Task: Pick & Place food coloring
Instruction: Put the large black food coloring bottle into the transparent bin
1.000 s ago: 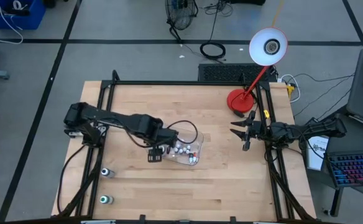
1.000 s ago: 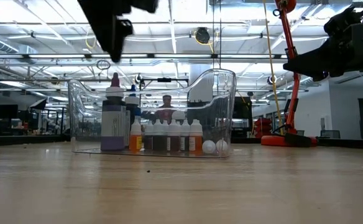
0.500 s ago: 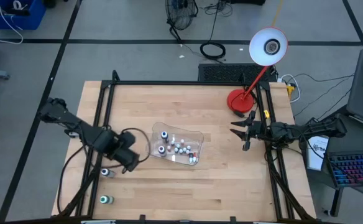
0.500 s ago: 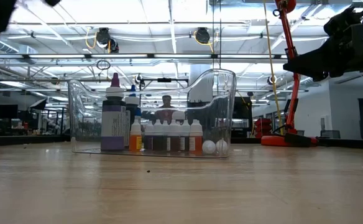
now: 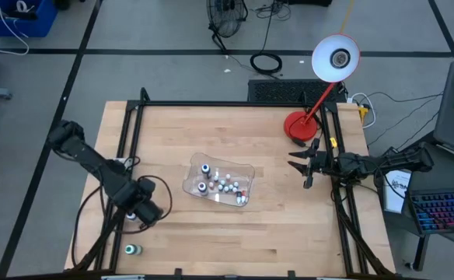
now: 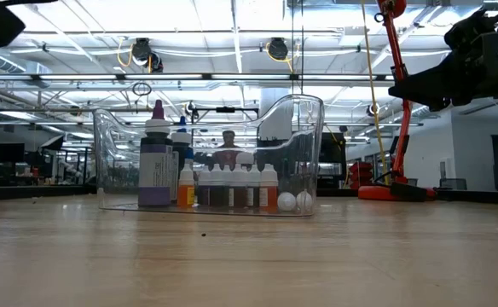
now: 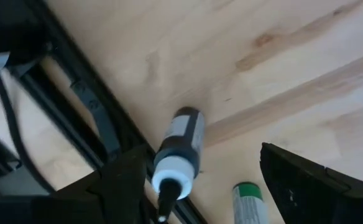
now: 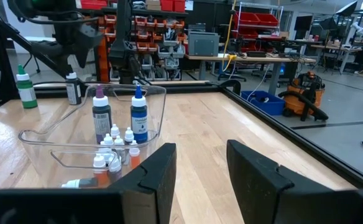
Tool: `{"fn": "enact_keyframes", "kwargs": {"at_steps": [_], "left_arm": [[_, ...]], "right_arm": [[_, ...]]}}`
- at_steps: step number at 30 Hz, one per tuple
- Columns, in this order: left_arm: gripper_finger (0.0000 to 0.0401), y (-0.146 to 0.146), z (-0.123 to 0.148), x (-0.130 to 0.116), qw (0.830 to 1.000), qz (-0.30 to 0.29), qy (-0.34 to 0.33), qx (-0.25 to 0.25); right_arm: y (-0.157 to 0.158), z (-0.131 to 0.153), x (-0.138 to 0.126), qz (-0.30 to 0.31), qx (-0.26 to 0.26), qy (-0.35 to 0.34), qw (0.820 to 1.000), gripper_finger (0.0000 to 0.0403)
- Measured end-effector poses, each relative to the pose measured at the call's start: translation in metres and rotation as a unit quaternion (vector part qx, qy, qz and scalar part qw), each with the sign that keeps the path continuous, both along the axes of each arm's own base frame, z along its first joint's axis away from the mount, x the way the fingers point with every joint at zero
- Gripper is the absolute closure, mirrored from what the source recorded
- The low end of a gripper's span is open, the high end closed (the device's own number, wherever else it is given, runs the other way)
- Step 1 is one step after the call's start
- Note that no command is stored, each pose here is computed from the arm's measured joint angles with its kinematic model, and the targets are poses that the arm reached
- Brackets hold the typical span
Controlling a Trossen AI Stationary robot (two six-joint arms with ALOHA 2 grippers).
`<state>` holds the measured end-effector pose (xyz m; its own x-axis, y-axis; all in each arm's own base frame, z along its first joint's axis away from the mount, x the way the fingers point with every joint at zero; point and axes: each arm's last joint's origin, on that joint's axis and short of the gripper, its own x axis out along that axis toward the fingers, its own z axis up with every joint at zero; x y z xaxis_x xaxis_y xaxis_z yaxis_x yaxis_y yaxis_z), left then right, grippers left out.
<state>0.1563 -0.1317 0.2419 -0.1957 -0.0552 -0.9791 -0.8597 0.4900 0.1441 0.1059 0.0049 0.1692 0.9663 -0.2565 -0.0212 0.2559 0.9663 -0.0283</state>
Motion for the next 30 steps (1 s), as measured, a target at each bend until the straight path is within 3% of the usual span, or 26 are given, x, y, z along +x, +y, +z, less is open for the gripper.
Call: {"fn": "enact_keyframes", "kwargs": {"at_steps": [8, 23, 30], "left_arm": [[0.0097, -0.015, -0.002, -0.014, 0.998, 0.06, 0.011, 0.012], [0.0105, -0.042, -0.004, -0.04, 0.986, 0.135, -0.067, 0.068], [0.0121, -0.036, -0.032, -0.046, 0.988, 0.129, -0.048, 0.076]], "right_arm": [[0.0, 0.0, 0.0, 0.0, 0.0, 0.0, 1.0, 0.0273], [0.0, 0.0, 0.0, 0.0, 0.0, 0.0, 1.0, 0.0273], [0.0, 0.0, 0.0, 0.0, 0.0, 0.0, 1.0, 0.0273]]}}
